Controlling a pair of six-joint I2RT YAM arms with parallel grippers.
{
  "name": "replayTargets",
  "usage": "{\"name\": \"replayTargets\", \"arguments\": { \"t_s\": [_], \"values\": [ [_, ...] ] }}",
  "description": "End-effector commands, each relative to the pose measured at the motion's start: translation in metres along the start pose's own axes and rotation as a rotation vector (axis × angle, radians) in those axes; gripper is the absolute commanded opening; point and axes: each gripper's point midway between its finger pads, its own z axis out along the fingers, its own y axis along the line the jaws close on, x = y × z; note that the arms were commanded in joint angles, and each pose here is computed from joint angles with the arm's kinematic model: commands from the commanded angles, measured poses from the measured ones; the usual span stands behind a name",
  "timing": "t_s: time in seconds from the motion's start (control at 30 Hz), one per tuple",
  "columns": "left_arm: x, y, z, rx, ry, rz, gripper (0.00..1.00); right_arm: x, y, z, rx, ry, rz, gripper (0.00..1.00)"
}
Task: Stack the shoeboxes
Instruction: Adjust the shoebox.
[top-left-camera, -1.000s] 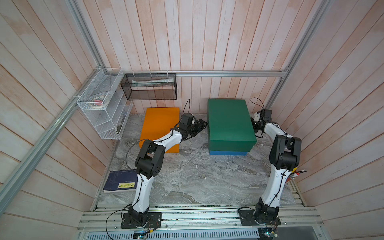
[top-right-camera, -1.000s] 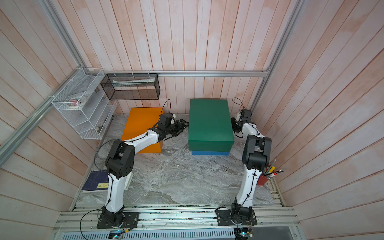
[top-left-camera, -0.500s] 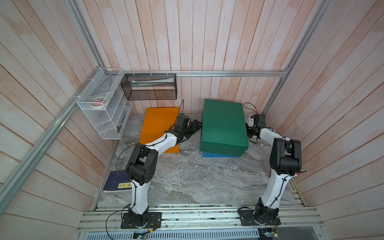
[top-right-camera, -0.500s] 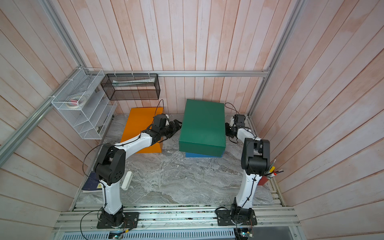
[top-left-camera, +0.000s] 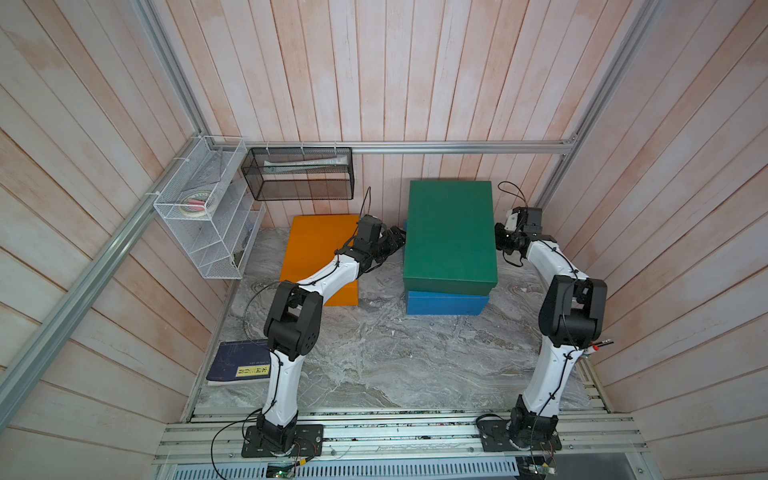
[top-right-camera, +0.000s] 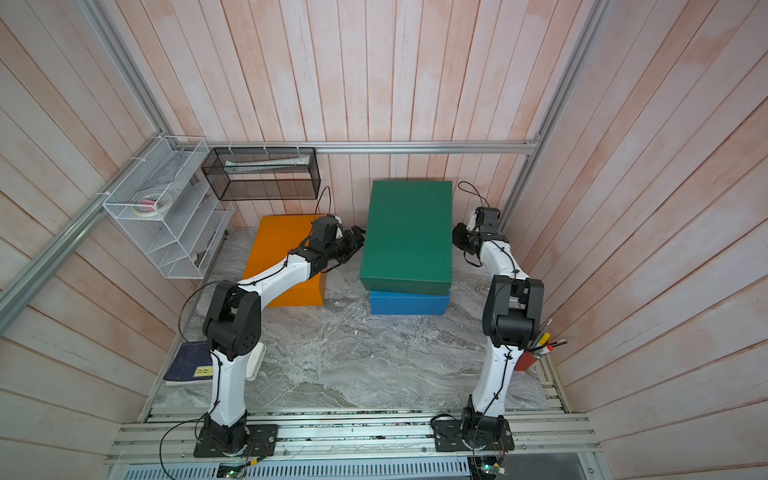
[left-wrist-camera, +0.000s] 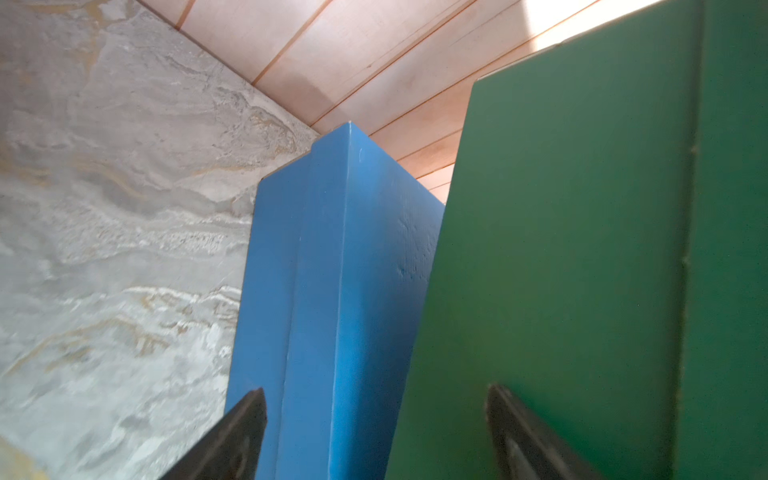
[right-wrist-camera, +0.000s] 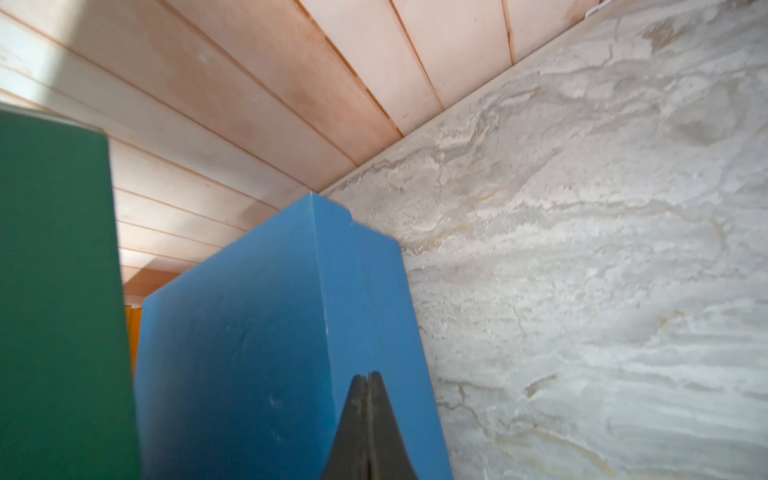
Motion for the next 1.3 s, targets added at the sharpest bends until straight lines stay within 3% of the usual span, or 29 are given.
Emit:
{"name": "replayTargets", "arguments": {
  "t_s": [0.0, 0.43, 0.57, 0.8, 0.93, 1.27],
  "values": [
    [0.036, -0.024, 0.018, 0.075, 0.114, 0.033, 0.86, 0.03, 0.021, 0.018, -0.057, 0.12, 0.0, 0.0],
    [0.045, -0.01, 0.021, 0.044, 0.13, 0.031, 0.87, 0.041, -0.001, 0.039, -0.032, 0.16, 0.029, 0.0],
    [0.043, -0.008, 0.019, 0.027, 0.123, 0.033, 0.95, 0.043, -0.004, 0.04, -0.031, 0.156, 0.033, 0.13],
    [0.041, -0.004, 0.005, -0.007, 0.103, 0.051, 0.98, 0.027, -0.015, 0.029, -0.008, 0.11, 0.06, 0.18],
    [0.036, -0.002, -0.007, -0.013, 0.08, 0.042, 0.99, 0.025, -0.02, 0.025, 0.005, 0.107, 0.06, 0.3],
    [0.006, -0.012, -0.026, -0.058, -0.008, 0.1, 1.0, 0.02, -0.021, 0.021, 0.016, 0.106, 0.057, 0.32]
  ]
}}
